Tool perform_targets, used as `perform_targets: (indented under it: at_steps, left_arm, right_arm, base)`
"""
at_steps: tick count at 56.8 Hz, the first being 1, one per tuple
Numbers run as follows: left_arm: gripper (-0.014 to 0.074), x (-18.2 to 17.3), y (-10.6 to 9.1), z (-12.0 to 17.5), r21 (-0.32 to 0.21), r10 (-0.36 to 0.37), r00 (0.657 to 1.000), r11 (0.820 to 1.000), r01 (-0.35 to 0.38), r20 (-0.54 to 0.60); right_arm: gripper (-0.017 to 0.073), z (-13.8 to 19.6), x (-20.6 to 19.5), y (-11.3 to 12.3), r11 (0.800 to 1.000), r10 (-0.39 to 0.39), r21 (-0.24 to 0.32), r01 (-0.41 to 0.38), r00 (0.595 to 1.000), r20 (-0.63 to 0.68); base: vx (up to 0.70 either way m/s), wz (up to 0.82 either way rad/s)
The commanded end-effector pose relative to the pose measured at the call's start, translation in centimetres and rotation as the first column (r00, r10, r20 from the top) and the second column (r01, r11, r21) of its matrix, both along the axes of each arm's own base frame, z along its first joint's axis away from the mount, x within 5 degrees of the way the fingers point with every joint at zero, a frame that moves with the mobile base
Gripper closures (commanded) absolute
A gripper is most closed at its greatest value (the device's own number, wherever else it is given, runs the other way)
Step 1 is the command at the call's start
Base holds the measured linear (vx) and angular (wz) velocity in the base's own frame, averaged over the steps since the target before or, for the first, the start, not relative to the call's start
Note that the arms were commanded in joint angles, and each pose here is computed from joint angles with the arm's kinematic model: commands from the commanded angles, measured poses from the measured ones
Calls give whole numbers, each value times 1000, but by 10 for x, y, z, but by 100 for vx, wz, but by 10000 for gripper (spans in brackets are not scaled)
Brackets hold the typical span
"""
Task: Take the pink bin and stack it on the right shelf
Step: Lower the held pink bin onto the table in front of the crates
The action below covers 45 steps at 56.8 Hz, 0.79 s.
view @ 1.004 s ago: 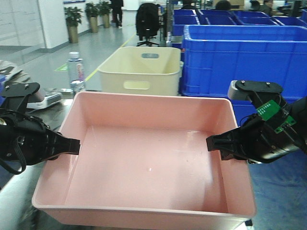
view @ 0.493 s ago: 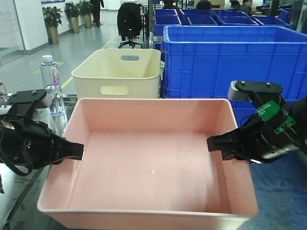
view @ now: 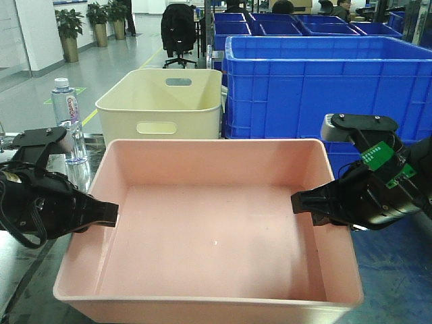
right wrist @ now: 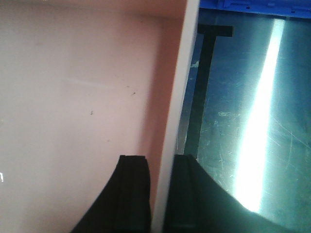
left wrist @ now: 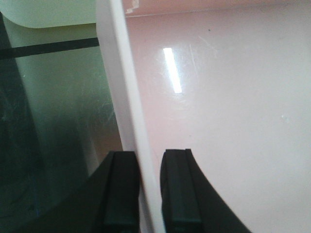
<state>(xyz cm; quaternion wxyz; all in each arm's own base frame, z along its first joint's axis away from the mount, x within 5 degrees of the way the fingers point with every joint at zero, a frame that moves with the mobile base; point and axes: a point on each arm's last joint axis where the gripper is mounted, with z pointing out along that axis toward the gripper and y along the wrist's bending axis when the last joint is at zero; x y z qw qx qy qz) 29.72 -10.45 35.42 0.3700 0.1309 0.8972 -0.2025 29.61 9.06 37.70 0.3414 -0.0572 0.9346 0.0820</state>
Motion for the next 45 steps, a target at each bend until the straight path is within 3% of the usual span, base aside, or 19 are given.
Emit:
perform_targets:
  at_steps: [1, 8, 13, 25, 34, 45]
  left_arm:
    - [595, -5, 0, 25, -50, 11, 994, 999, -6, 110]
    - [595, -2, 0, 21, -40, 9, 995, 999, -5, 101]
    - [595, 5, 0, 10, 12, -2, 997, 1000, 1, 78]
    - [584, 21, -1, -15, 95, -17, 1000, 995, 15, 13]
    - [524, 23, -1, -16, 95, -10, 1000, 995, 8, 22]
    - [385, 24, -1, -16, 96, -8, 1000, 995, 5, 30]
  right_arm:
    - [568, 28, -4, -2, 999, 10, 45, -17, 988, 151]
    - [568, 26, 1, 2, 996, 6, 87, -21, 986, 166]
    - [568, 13, 13, 8, 993, 11, 111, -25, 992, 122]
    - [538, -30, 40, 18, 997, 52, 64, -52, 999, -10]
    - [433, -41, 46, 21, 996, 52, 75, -48, 998, -47]
    - [228, -41, 45, 20, 996, 52, 73, -48, 997, -48]
  base:
    - [0, 0]
    - [0, 0]
    - [0, 0]
    - [0, 0]
    - [0, 0]
    - [0, 0]
